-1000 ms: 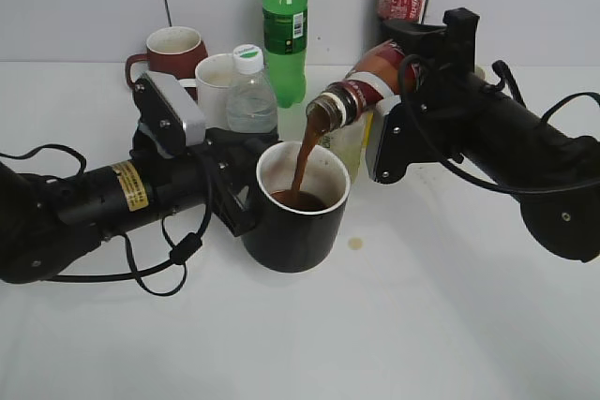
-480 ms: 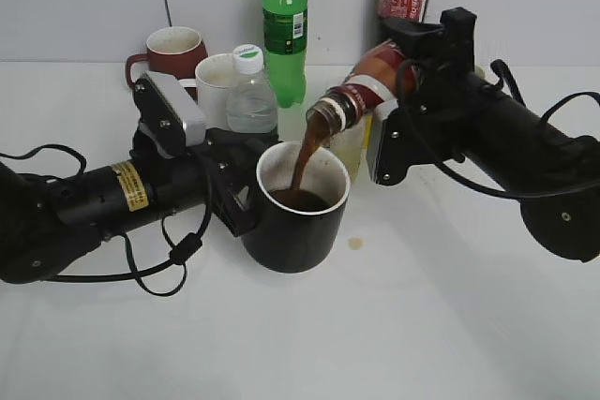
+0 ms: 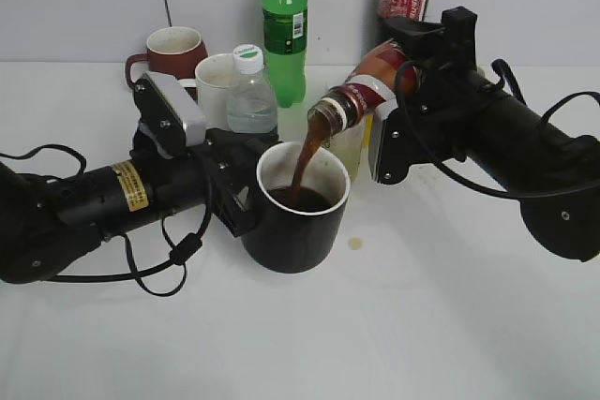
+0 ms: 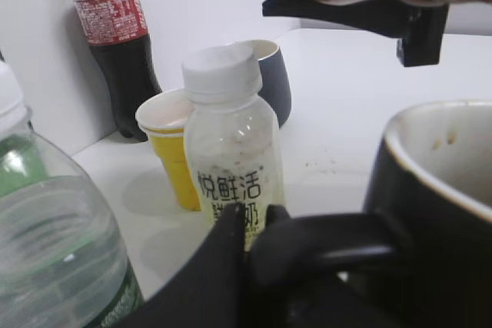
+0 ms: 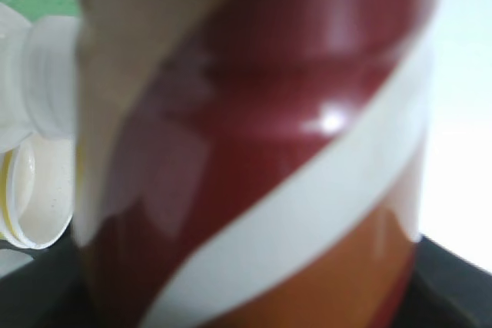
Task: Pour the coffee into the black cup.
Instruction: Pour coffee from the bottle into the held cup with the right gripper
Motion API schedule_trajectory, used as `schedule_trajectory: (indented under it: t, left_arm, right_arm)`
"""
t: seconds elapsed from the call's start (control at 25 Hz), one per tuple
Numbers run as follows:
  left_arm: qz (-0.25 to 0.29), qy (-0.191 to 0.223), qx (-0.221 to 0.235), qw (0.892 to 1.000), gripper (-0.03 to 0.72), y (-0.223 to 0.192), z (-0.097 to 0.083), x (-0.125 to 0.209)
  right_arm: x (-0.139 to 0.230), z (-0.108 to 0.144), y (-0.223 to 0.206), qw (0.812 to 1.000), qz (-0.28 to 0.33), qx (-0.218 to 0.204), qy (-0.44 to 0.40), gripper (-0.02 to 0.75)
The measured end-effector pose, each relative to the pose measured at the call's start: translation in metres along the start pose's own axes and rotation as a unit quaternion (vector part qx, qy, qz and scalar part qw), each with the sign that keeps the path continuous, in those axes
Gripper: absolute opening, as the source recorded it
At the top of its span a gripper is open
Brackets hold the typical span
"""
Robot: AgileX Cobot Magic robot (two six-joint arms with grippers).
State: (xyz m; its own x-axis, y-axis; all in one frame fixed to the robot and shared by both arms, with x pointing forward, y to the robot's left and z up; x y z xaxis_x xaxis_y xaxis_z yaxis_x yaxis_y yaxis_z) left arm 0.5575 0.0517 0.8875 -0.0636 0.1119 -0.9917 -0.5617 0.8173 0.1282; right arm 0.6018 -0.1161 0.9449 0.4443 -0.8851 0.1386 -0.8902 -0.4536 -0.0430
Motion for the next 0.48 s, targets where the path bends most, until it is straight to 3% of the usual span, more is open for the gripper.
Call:
schedule_trajectory:
  t: [0.48]
  left_arm:
    - [0.004, -0.001, -0.001, 1.000, 0.048, 0.0000, 0.0002, 0.0011]
  right_arm:
    - [0.0006, 0.0001, 0.0000, 0.998, 0.002, 0.000, -0.066, 0.503]
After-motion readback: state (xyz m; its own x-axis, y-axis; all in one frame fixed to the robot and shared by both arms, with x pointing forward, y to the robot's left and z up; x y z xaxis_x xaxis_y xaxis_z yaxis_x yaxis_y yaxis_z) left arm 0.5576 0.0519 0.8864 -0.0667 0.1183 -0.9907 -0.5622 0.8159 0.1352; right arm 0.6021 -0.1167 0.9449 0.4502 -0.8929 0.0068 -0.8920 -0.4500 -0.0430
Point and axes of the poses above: a point on each arm's last joint axis where the gripper is mounted, y pointing back along that axis away from the gripper, z along the wrist's bending axis when the last joint is at zero, x = y × z, the point moved 7 cm from there along -y, pointing out along that axis toward the gripper, and after that the axes turned 6 degrees about y, right-handed, at the moved point
